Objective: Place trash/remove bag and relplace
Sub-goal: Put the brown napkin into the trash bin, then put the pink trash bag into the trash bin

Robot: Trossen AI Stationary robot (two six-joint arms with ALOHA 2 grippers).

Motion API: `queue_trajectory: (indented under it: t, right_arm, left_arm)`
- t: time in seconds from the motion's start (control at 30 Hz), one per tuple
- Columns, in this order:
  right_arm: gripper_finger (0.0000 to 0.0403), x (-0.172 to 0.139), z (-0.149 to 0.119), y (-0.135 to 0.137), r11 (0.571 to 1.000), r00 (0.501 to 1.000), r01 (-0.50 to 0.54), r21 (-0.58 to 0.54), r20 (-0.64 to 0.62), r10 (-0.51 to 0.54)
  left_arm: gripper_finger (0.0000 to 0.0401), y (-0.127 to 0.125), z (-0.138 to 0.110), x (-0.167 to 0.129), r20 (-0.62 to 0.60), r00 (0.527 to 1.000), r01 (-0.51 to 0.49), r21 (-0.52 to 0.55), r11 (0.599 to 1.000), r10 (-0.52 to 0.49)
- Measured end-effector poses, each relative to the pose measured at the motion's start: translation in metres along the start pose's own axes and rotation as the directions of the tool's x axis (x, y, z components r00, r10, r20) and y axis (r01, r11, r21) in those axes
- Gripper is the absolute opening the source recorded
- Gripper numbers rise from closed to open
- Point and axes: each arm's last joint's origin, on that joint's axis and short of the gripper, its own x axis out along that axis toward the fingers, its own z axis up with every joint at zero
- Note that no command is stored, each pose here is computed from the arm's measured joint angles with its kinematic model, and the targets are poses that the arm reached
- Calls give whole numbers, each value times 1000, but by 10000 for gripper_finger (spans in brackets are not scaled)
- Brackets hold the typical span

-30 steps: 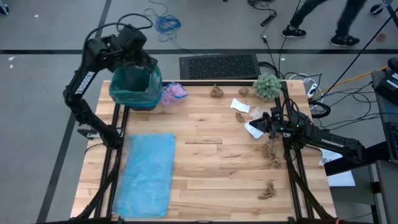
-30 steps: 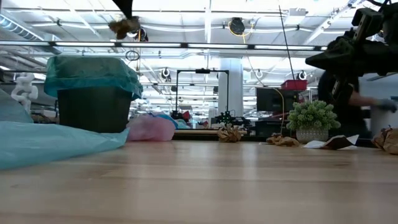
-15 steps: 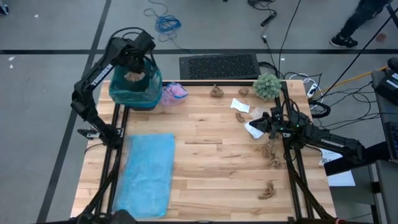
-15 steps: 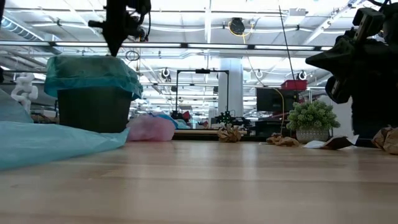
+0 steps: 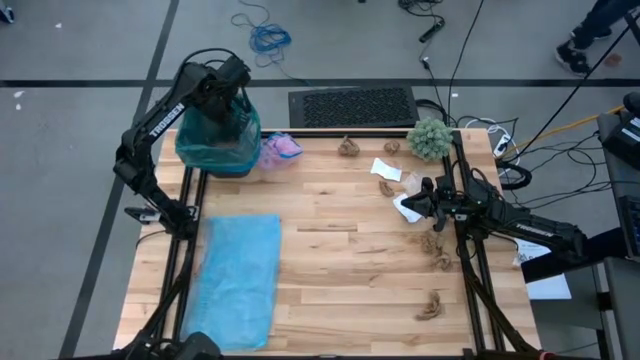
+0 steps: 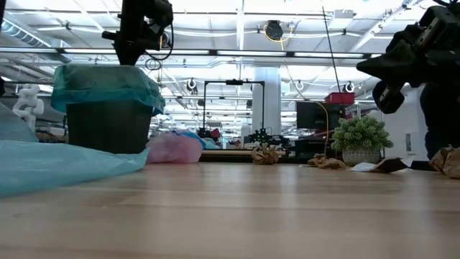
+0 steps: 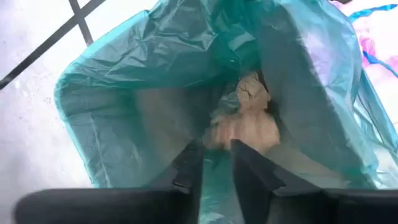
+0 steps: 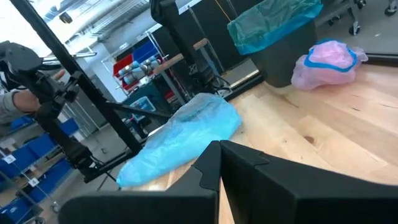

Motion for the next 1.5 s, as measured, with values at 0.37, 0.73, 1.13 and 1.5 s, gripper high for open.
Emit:
queue_trajectory:
  t: [0.37, 0.73, 1.13, 1.5]
  right_arm:
    - [0, 0, 0, 0, 1000, 1000, 1, 4, 1, -1]
    - [0, 0, 0, 0, 1000, 1000, 2, 4, 1, -2]
    - [0, 0, 0, 0, 1000, 1000, 2, 4, 1, -2]
    - [0, 0, 0, 0, 1000, 1000, 2, 5, 1, -2]
  left_arm:
    - [182, 7, 3, -44, 161, 977, 130, 71, 989, -140]
    - [185, -31, -2, -101, 324, 834, 328, 361, 873, -448]
    - [185, -120, 35, -43, 64, 908, 315, 548, 775, -414]
    - [185, -170, 63, 36, -132, 962, 271, 566, 779, -238]
